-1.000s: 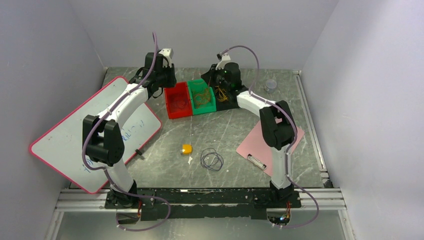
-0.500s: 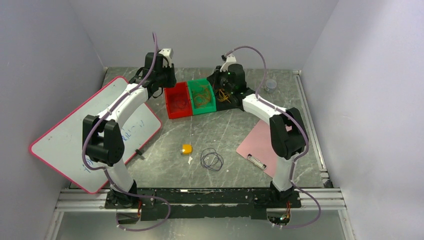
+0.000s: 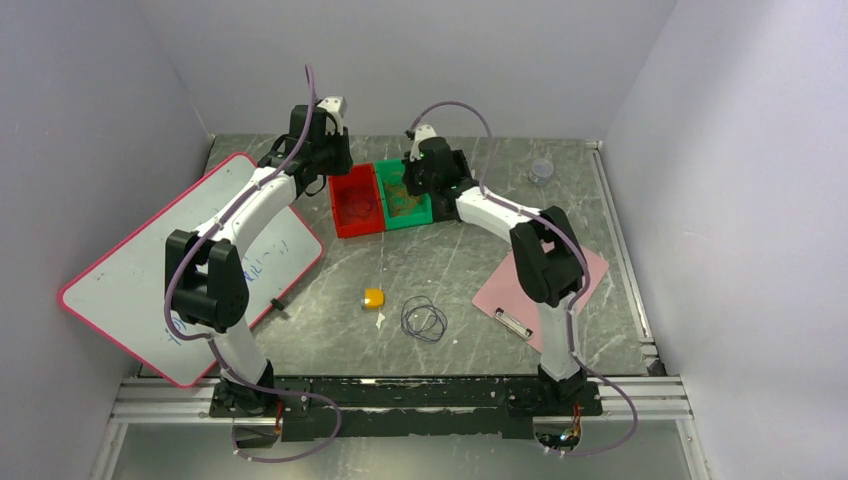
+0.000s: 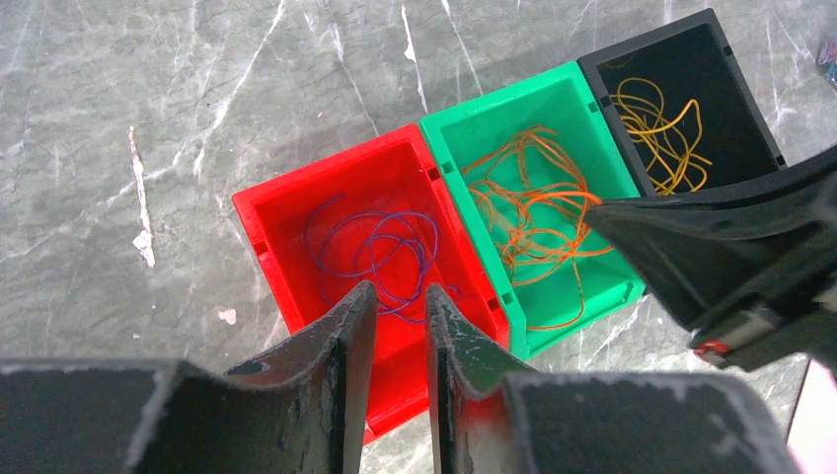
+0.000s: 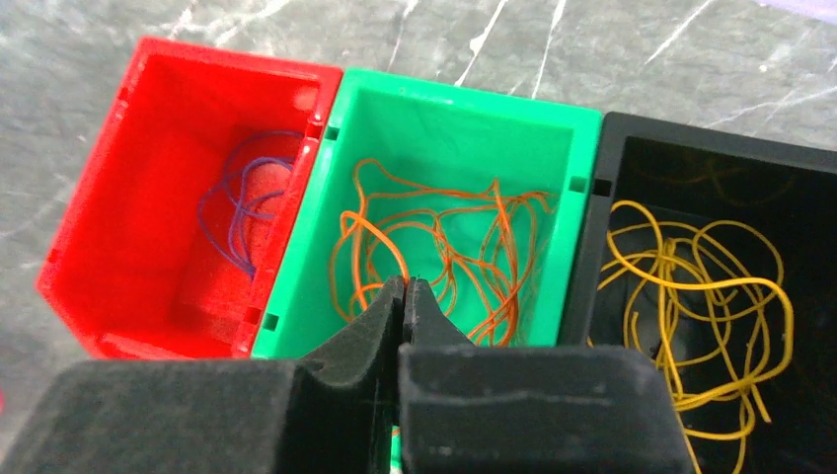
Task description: Untangle the cables
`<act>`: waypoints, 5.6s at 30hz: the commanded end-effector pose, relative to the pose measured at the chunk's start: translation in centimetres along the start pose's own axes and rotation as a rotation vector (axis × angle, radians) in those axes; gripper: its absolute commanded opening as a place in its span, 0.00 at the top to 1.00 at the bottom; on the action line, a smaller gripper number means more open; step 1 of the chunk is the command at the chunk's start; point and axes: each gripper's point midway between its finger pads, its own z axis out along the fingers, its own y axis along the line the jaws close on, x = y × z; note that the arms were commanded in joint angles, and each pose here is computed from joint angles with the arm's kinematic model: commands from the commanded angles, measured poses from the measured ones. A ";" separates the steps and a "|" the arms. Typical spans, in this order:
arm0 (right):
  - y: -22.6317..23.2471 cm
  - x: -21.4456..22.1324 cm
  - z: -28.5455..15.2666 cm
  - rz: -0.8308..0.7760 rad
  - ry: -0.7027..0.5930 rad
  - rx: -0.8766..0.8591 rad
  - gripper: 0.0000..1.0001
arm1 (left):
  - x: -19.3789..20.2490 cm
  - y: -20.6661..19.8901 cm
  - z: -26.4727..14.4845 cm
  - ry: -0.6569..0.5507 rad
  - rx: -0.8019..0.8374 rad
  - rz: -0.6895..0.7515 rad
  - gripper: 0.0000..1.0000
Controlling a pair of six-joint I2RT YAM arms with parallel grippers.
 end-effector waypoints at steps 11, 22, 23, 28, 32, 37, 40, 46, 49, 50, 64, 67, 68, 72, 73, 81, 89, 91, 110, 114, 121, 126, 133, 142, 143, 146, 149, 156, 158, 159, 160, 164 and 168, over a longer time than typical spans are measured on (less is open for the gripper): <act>-0.2 4.0 4.1 -0.155 0.143 0.085 1.00 | -0.8 0.1 0.1 -0.021 0.000 0.004 0.70; -0.2 7.2 5.6 -0.184 0.222 0.077 1.00 | -0.8 0.2 0.0 -0.022 -0.005 0.006 0.68; -0.2 7.2 5.6 -0.186 0.220 0.075 1.00 | -0.8 0.2 0.0 -0.023 -0.004 0.006 0.67; 0.5 6.2 5.3 -0.187 0.187 0.063 0.93 | -0.9 0.3 0.0 -0.026 -0.012 0.006 0.62; 0.9 3.8 4.6 -0.182 0.129 0.059 0.77 | -0.9 0.4 -0.1 -0.028 -0.018 0.007 0.60; 1.2 0.4 3.1 -0.180 0.056 0.068 0.66 | -1.0 0.5 -0.3 -0.032 -0.021 0.008 0.58; 1.3 -1.2 2.0 -0.179 0.023 0.075 0.64 | -1.1 0.5 -0.3 -0.034 -0.022 0.008 0.58; 1.4 -3.2 -0.4 -0.172 -0.023 0.085 0.59 | -1.2 0.5 -0.5 -0.041 -0.022 0.011 0.57; 1.4 -3.3 -1.2 -0.168 -0.035 0.081 0.57 | -1.2 0.5 -0.6 -0.041 -0.023 0.012 0.56; 1.4 -2.8 -1.2 -0.169 -0.025 0.076 0.56 | -1.2 0.5 -0.6 -0.042 -0.021 0.011 0.56; 2.2 -1.1 -7.4 -0.112 0.011 0.013 0.54 | -1.5 -0.3 -0.8 -0.041 0.020 0.018 0.56; 2.5 0.0 -10.2 -0.098 0.025 -0.017 0.54 | -2.2 -0.9 -1.4 -0.059 0.052 0.019 0.54; 2.5 0.5 -11.1 -0.091 0.032 -0.025 0.54 | -2.4 -1.3 -1.6 -0.064 0.071 0.020 0.53; 2.4 3.4 -14.9 -0.053 0.103 -0.039 0.54 | -2.3 -3.8 -2.0 -0.049 0.131 0.062 0.53; 2.3 4.1 -15.8 -0.046 0.123 -0.042 0.53 | -2.1 -4.5 -2.0 -0.040 0.133 0.079 0.54; 1.3 9.6 -21.9 0.082 0.194 -0.008 0.53 | 5.2 -12.4 -5.2 0.113 0.308 0.102 0.56; -0.1 13.1 -24.2 0.328 0.165 0.092 0.52 | 16.8 -17.3 -10.1 0.305 0.447 0.126 0.57; -0.1 13.8 -24.4 0.358 0.171 0.098 0.51 | 18.5 -17.3 -11.0 0.344 0.448 0.127 0.57; -0.4 15.8 -24.9 0.392 0.190 0.111 0.51 | 27.6 -18.9 -13.2 0.485 0.117 -0.028 0.57; -0.5 15.7 -24.9 0.376 0.193 0.114 0.51 | 29.2 -17.9 -12.9 0.493 0.009 0.020 0.57; -0.2 16.0 -24.7 0.379 0.203 0.097 0.51 | 31.1 -17.6 -12.0 0.501 -0.023 0.037 0.57; 0.0 15.9 -24.5 0.384 0.207 0.086 0.51 | 30.8 -17.9 -11.2 0.465 -0.016 0.040 0.60; 0.0 15.9 -24.5 0.378 0.215 0.087 0.51 | 30.7 -17.5 -10.5 0.436 -0.036 0.070 0.67; 0.3 15.8 -24.3 0.383 0.216 0.077 0.51 | 29.9 -16.9 -9.7 0.390 -0.070 0.128 0.93; 0.3 15.8 -24.3 0.384 0.216 0.077 0.51 | 29.4 -16.8 -9.7 0.379 -0.078 0.134 0.93; 0.3 15.4 -24.3 0.378 0.203 0.071 0.51 | 27.0 -16.4 -10.2 0.320 -0.108 0.152 0.93; 0.5 14.8 -24.4 0.379 0.169 0.054 0.51 | 23.8 -16.6 -11.3 0.251 -0.102 0.160 0.93; 1.5 12.9 -24.8 0.399 0.059 -0.026 0.50 | 16.8 -18.1 -14.4 0.090 0.033 0.143 0.93; 2.0 12.1 -24.9 0.396 0.023 -0.061 0.49 | 15.5 -18.6 -15.0 0.063 0.082 0.135 0.93; 2.1 11.6 -25.1 0.393 0.001 -0.076 0.49 | 14.9 -18.7 -15.3 0.052 0.101 0.130 0.93; 2.3 11.1 -25.2 0.392 -0.019 -0.090 0.49 | 14.4 -18.8 -15.5 0.045 0.119 0.128 0.93; 3.0 9.5 -26.0 0.380 -0.106 -0.148 0.48 | 13.2 -18.7 -15.8 0.019 0.178 0.118 0.93; 3.6 8.3 -26.6 0.381 -0.168 -0.201 0.44 | 12.8 -19.2 -15.9 0.011 0.247 0.112 0.93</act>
